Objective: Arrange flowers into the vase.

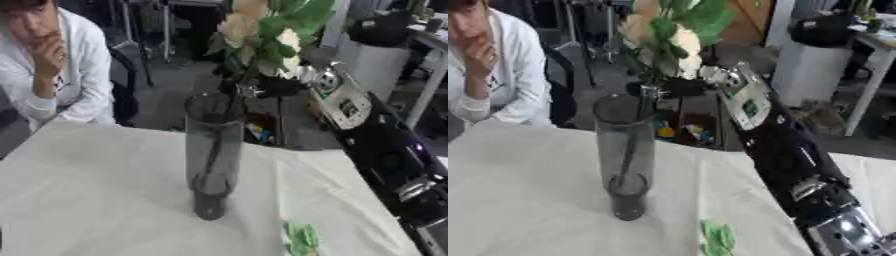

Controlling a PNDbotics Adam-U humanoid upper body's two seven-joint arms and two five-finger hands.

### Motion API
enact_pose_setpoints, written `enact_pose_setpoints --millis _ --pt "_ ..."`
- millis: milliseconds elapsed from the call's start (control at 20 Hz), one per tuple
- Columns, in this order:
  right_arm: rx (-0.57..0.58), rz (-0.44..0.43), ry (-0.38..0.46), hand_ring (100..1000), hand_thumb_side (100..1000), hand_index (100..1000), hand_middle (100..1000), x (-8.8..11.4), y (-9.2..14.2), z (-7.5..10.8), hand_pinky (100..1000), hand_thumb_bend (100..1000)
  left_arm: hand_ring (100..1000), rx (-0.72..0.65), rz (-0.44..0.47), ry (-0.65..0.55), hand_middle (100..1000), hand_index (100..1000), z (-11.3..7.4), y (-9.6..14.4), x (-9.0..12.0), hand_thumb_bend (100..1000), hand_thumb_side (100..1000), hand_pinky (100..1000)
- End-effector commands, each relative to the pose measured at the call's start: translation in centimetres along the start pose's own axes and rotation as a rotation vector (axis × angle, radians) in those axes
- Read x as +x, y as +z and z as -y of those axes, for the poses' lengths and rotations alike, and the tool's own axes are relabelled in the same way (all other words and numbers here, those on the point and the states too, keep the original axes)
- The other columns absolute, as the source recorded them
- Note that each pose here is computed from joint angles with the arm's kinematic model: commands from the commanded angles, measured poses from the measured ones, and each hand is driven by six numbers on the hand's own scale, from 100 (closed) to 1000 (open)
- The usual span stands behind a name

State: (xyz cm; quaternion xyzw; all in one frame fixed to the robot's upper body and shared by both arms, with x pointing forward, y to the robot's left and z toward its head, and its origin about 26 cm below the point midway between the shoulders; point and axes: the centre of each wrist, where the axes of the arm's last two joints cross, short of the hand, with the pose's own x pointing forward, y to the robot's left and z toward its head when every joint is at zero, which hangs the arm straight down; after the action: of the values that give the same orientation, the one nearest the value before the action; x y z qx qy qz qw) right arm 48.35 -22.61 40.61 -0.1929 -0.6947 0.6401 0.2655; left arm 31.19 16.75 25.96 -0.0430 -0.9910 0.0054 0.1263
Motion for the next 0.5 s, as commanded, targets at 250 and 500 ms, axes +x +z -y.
enact_pose_setpoints --millis 250,500 --pt "0.141 0.113 0.167 1000 956 1000 1000 0.27 1.36 1.76 950 356 867 -0.010 0.030 0.002 845 956 0.01 -0.58 0.51 100 1000 785" --pt "0.135 0.121 0.164 1000 965 1000 1000 0.42 1.29 1.83 948 345 867 -0.011 0.031 0.004 845 956 0.03 -0.61 0.51 100 1000 785"
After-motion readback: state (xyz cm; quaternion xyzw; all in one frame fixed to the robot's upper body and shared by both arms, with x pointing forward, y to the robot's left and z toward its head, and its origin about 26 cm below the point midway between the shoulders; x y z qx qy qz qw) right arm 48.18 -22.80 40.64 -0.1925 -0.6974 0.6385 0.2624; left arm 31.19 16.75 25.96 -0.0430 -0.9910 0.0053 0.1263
